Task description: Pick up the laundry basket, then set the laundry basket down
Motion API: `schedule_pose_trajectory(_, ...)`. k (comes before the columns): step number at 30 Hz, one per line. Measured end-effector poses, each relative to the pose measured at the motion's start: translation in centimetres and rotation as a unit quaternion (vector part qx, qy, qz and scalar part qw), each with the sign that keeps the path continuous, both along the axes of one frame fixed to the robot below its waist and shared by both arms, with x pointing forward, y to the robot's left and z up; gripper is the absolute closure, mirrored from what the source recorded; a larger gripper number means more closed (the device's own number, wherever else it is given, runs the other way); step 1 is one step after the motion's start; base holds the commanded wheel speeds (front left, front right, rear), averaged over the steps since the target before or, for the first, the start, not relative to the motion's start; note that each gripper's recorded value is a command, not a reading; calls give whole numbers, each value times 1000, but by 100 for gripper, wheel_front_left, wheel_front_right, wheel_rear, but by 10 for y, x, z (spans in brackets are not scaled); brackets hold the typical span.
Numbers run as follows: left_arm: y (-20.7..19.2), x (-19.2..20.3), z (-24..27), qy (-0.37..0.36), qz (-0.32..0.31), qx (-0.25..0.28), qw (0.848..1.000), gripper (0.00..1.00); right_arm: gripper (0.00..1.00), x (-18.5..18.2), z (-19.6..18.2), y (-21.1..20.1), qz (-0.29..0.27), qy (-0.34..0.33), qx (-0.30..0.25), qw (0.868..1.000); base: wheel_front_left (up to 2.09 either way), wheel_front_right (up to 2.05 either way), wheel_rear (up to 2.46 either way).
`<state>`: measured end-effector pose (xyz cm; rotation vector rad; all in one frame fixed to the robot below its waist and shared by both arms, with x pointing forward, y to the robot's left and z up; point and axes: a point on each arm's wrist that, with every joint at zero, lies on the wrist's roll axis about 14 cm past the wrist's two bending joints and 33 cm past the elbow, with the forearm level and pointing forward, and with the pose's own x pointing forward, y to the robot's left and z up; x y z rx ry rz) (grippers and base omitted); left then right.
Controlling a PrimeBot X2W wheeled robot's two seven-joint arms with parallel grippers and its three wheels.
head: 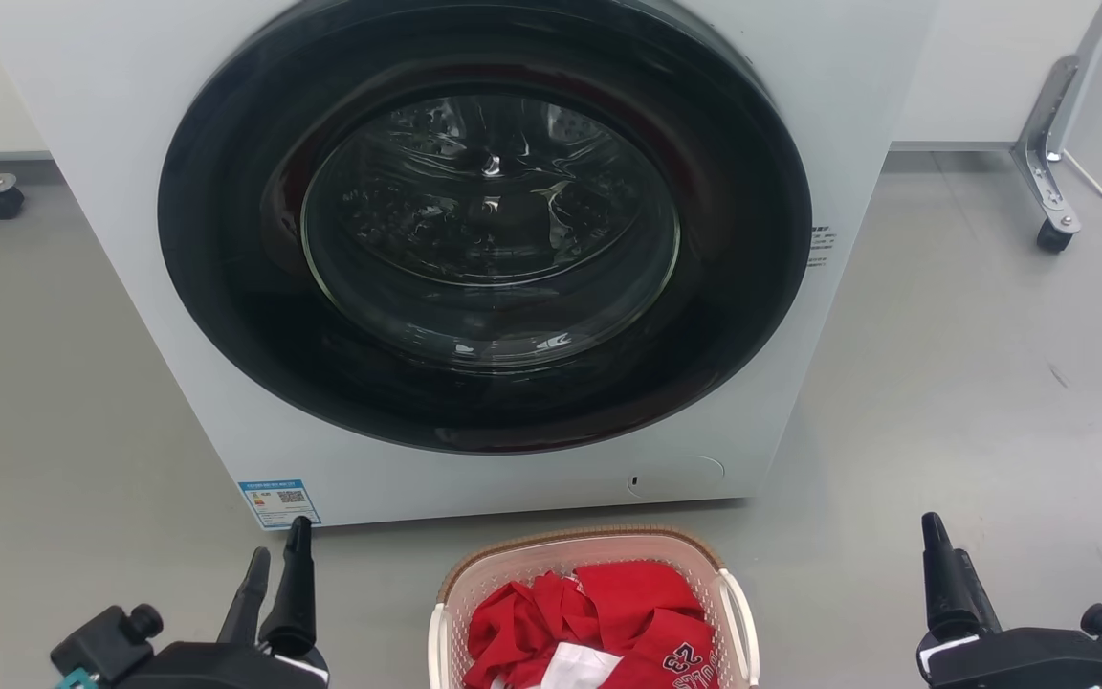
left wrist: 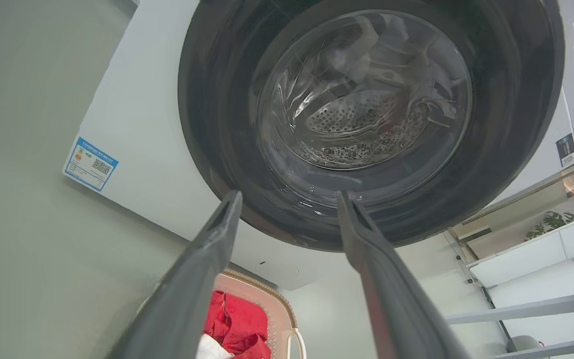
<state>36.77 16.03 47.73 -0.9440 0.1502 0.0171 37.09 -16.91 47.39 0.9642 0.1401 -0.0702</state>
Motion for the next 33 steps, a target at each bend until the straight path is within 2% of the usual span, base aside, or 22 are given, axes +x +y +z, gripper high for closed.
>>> schedule_pose_trajectory(1,-1,0,1,-3,-4,27,1000,0,0,0,2,1,3,-4,-20,1000,0,0,0)
schedule_pose_trajectory(2,-1,0,1,-3,-4,27,1000,0,0,0,2,1,3,-4,-20,1000,0,0,0)
schedule_pose_trajectory(8,-8,-1,8,-21,-27,119,992,0,0,-3,3,3,9,-8,-90,996,0,0,0)
schedule_pose_trajectory(17,-16,-1,20,-52,-35,198,978,0,0,-4,14,5,11,-30,-171,985,0,0,0)
schedule_pose_trajectory(25,-19,-6,25,-72,-36,263,962,0,0,-6,23,8,13,-50,-237,970,0,0,0)
schedule_pose_trajectory(33,-24,-6,37,-105,-35,328,938,0,0,-6,37,12,9,-79,-303,950,0,0,0)
